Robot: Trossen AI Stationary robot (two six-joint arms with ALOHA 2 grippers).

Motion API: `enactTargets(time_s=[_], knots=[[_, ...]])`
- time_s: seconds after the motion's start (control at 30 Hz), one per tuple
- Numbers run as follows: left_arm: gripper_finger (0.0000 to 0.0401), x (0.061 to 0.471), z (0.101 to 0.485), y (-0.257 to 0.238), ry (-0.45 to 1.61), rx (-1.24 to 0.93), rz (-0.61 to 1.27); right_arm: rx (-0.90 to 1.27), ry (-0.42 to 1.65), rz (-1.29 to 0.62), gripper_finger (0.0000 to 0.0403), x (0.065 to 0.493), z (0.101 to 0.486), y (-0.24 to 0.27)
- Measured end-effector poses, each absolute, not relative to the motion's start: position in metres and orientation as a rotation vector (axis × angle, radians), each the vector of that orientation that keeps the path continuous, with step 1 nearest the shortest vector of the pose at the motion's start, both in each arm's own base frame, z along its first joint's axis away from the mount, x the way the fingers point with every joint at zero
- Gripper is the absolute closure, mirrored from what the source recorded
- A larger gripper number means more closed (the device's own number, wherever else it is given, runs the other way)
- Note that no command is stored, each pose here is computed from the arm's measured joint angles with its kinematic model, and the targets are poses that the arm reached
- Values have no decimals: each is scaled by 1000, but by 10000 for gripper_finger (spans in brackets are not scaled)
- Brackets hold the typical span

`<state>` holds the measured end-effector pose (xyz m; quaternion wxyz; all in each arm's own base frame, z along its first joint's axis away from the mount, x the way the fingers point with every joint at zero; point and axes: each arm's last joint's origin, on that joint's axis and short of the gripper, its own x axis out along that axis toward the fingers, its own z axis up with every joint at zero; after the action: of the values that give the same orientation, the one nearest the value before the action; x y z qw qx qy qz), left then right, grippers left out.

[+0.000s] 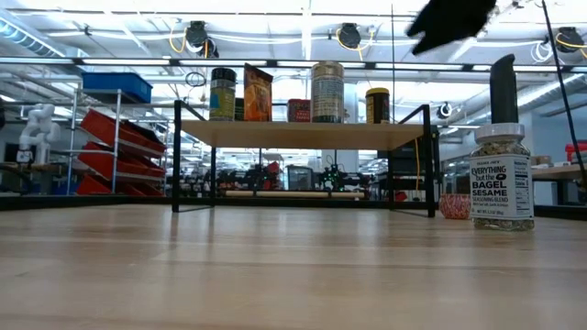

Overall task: Shelf spices
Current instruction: Put the brown spice bottle on the table

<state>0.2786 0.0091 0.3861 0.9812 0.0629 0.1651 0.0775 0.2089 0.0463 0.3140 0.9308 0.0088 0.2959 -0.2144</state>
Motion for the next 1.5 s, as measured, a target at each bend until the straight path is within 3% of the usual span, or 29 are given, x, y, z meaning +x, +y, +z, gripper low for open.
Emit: enactTargets(time_s=[0.3, 0.63, 0.77, 1.5], knots=[[236, 294, 364, 29, 456, 209, 145, -57, 522, -436, 51, 204, 334, 14], [50, 315, 363, 51, 336, 201, 202, -100, 444, -394, 51, 198, 349, -5], [7, 314, 360, 58, 353, 143, 233, -113, 427, -382, 51, 193, 353, -8], [5, 338, 327, 73, 457, 152, 309, -97, 418, -385, 51, 191, 355, -17]])
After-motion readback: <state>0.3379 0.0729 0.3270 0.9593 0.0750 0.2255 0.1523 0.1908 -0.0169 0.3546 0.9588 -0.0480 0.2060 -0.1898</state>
